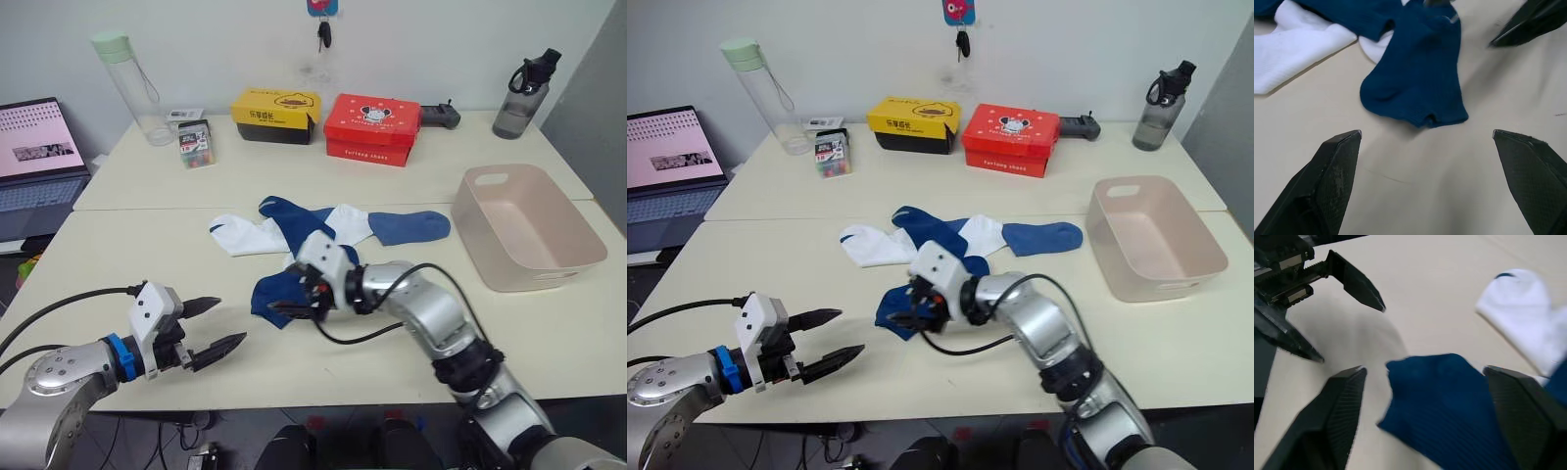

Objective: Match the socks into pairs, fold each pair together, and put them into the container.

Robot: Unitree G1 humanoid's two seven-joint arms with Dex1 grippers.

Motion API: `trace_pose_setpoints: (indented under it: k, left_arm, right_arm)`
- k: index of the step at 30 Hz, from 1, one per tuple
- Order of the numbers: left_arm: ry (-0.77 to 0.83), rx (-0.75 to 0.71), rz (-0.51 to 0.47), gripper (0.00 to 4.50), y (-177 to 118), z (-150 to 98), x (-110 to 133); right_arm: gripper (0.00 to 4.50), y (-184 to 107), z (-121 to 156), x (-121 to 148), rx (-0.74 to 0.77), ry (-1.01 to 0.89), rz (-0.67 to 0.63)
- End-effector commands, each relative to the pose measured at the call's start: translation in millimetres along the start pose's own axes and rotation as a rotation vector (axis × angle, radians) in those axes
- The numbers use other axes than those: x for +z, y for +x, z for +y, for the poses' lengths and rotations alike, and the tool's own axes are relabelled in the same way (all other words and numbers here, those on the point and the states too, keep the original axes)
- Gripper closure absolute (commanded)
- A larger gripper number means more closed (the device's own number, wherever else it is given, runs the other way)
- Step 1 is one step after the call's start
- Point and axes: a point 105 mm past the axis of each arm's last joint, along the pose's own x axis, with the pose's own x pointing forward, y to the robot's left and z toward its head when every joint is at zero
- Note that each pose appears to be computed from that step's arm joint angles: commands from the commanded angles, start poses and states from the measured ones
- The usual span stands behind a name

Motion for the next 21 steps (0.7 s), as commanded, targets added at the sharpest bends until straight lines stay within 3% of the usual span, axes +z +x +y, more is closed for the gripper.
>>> trace_pose_setpoints:
  k: [1, 6, 13, 16, 21]
  left_arm:
    - [-0.145, 0.047, -0.061, 0.0, 6, -2, 7]
    - [-0.257, 0.077, -0.013, 0.0, 18, -12, -10]
    - [-0.35, 0.091, -0.014, 0.0, 58, -25, -19]
    - [-0.362, 0.135, -0.041, 0.59, 76, -21, -17]
    - [-0.412, 0.143, -0.052, 2.11, 90, -21, -16]
  right_arm:
    - [0.02, -38, 7, 14, -0.005, -0.134, -0.053]
    - [0.02, -76, 20, 11, -0.015, -0.201, -0.037]
    - [0.02, -104, 28, -12, -0.01, -0.293, 0.113]
    - [0.0, -107, 24, -13, -0.034, -0.295, 0.123]
    - [0.0, -106, 25, -13, -0.042, -0.29, 0.115]
